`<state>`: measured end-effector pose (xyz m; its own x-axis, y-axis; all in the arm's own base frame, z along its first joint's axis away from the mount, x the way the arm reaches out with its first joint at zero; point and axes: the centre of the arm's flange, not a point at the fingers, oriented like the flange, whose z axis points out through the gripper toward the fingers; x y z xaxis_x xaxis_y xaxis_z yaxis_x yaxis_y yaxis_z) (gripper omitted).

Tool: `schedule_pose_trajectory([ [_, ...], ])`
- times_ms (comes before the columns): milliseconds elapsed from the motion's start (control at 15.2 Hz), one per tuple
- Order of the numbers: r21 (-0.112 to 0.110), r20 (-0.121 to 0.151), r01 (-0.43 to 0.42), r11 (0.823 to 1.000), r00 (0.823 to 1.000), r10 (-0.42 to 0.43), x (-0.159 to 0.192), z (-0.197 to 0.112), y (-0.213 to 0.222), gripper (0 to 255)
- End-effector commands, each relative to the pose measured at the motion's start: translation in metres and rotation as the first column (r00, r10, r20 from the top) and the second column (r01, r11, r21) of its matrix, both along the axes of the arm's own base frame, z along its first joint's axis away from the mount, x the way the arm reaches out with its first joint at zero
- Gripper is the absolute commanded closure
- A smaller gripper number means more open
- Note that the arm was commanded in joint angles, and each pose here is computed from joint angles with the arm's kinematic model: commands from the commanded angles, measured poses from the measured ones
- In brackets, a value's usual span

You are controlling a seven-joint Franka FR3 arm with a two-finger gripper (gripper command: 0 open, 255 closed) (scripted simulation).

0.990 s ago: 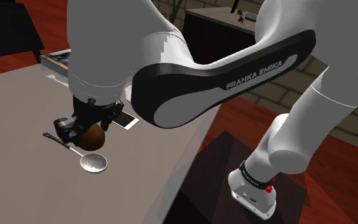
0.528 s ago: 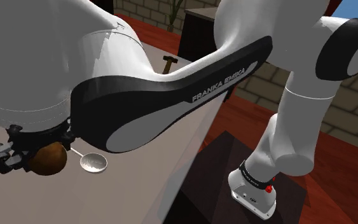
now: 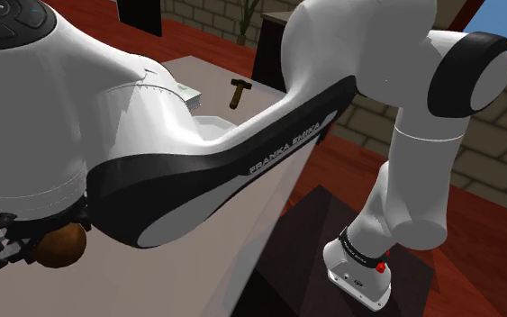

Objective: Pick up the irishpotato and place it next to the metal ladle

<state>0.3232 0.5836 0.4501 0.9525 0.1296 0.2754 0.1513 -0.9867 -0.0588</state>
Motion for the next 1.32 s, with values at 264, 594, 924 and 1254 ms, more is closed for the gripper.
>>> schedule_pose_trajectory([
  [264, 0.000, 0.000, 0.000, 1.000, 1.000, 0.000, 0.000, -0.031, 0.000, 255],
  [594, 0.000, 0.000, 0.000, 1.000, 1.000, 0.000, 0.000, -0.058, 0.000, 255],
  [924, 0.000, 0.000, 0.000, 1.000, 1.000, 0.000, 0.000, -0.084, 0.000, 255],
  [1254, 0.000, 0.000, 0.000, 1.000, 1.000, 0.000, 0.000, -0.097, 0.000, 255],
])
